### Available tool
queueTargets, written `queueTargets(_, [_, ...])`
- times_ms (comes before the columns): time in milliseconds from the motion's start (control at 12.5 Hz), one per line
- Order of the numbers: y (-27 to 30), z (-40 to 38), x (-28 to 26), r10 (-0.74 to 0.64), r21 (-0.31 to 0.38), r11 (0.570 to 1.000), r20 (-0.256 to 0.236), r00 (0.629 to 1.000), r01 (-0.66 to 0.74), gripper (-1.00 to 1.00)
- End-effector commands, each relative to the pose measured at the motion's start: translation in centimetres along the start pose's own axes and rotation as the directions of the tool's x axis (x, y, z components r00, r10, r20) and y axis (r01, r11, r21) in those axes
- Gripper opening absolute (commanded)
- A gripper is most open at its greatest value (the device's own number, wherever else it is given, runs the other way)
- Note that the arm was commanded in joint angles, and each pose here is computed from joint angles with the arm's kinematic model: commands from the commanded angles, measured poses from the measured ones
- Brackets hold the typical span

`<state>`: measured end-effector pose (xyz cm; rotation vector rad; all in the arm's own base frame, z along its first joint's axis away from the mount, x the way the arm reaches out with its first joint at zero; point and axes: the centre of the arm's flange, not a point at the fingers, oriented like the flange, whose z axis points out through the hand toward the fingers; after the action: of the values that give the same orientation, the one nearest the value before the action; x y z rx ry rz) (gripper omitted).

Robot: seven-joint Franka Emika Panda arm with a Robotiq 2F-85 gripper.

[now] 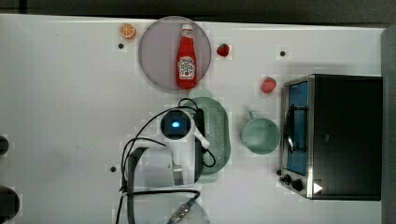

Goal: Drag strainer right to left.

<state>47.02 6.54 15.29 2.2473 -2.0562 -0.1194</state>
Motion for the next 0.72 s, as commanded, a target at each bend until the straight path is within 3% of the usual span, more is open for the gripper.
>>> queueTargets(80, [-0.3, -1.3, -4.7, 0.007, 0.038, 0.999, -0.004, 1.000, -0.007, 1.00])
queueTargets(720, [-1.5, -0.2, -15.4, -0.021, 0.061, 0.998, -0.012, 1.000, 0.022, 1.00])
